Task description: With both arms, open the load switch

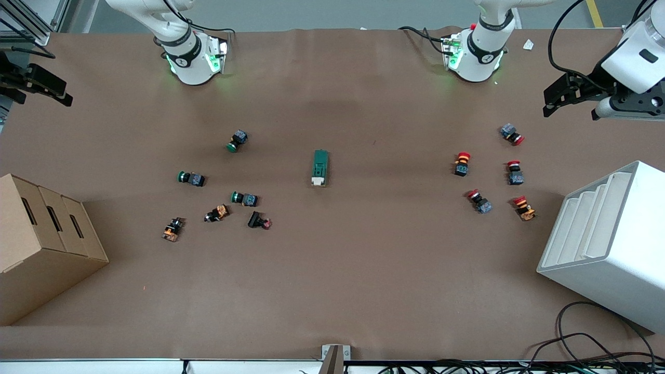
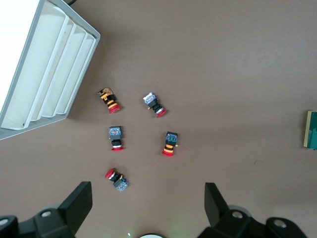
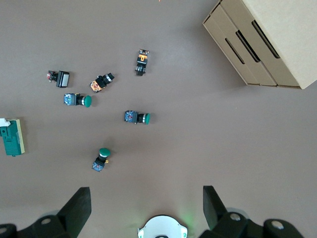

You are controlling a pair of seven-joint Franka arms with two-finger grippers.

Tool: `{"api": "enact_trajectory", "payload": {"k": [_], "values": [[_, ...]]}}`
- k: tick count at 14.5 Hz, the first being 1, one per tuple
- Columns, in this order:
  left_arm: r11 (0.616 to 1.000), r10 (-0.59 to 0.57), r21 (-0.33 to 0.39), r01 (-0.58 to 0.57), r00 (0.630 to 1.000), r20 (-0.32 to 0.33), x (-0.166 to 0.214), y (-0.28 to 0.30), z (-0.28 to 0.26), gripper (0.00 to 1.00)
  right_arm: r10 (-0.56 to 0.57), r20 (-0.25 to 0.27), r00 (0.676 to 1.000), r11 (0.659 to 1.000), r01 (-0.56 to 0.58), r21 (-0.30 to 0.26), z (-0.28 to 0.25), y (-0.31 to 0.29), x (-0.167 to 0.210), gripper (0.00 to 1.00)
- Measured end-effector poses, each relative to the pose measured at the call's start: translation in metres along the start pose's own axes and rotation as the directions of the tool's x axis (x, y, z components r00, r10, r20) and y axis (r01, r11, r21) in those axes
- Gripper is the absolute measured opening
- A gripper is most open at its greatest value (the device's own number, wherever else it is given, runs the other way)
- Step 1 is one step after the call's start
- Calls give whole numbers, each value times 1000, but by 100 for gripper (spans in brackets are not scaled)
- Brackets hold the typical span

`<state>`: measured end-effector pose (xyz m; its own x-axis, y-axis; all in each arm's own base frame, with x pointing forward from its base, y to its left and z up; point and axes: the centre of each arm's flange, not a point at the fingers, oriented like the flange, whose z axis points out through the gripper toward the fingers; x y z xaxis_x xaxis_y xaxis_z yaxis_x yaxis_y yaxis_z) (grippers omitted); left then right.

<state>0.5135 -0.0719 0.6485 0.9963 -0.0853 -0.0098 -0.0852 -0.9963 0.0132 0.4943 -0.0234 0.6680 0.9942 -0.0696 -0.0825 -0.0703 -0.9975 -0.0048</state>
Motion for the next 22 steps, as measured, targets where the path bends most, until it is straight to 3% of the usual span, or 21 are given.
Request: {"api": "enact_trajectory", "payload": {"k": [9, 16, 22], "values": [[998, 68, 5, -68, 998, -5, 19, 39, 4, 100, 3, -21, 1000, 1000, -2, 24, -1, 1, 2, 100], [996, -79, -31, 79, 997, 13, 23, 210, 69, 100, -13, -34, 999, 999, 14, 29, -8, 9, -4, 100], [995, -91, 43, 92, 995, -31, -11, 349, 149, 100, -22, -32, 999, 999, 23, 30, -7, 6, -4, 100]]}}
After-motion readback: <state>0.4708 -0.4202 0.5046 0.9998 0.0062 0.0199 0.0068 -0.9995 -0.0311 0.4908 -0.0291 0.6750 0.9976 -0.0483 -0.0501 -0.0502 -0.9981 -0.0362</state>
